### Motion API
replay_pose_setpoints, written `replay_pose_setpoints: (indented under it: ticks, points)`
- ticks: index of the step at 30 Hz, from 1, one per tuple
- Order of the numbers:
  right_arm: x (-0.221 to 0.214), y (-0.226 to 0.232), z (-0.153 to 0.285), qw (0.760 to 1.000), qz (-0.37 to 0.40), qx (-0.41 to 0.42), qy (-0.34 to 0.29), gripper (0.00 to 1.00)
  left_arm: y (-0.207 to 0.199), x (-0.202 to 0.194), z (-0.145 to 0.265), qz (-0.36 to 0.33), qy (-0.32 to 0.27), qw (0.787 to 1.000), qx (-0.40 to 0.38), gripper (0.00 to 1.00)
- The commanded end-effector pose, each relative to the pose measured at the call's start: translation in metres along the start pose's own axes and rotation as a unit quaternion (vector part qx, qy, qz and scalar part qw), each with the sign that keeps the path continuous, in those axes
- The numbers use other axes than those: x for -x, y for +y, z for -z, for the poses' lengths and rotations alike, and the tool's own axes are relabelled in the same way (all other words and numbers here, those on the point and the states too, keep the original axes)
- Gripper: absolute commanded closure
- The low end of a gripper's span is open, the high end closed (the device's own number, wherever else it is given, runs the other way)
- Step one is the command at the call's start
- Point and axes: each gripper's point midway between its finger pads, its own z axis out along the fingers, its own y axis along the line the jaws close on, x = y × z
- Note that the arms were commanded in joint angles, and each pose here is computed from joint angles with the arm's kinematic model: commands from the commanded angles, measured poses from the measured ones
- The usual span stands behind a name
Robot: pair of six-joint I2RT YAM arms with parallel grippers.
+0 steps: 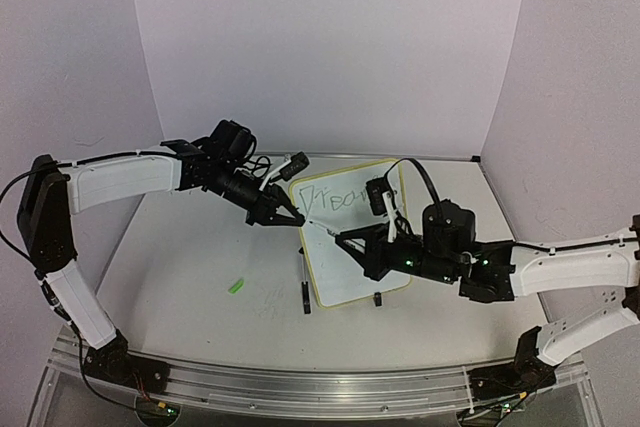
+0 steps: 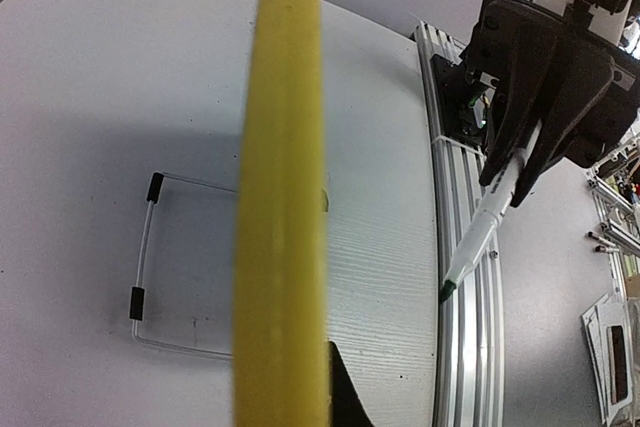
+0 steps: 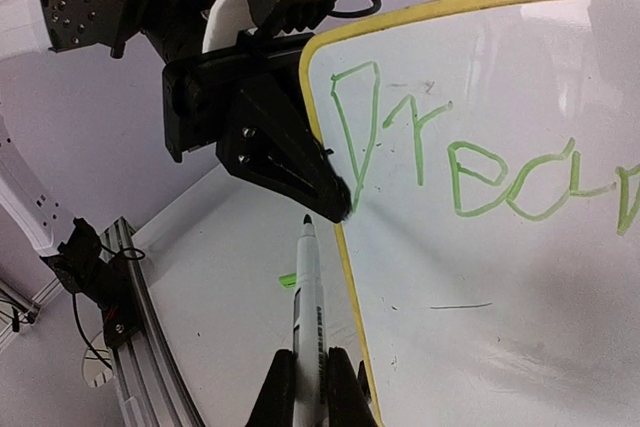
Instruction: Write a sentence on the whiteboard
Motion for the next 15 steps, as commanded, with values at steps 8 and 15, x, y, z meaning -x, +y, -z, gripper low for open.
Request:
replay_pose_setpoints:
  ticks: [8, 15]
  points:
    - [-0.019, -0.006, 0.002, 0.999, 0.006, 0.007, 0.036, 1.00, 0.000, -0.038, -0.006, 0.029, 0.065, 0.997, 0.014, 1.00]
    - [-0.019, -0.019, 0.001, 0.999, 0.000, -0.007, 0.035, 1.00, -0.001, -0.037, -0.005, 0.028, 0.065, 0.997, 0.015, 1.00]
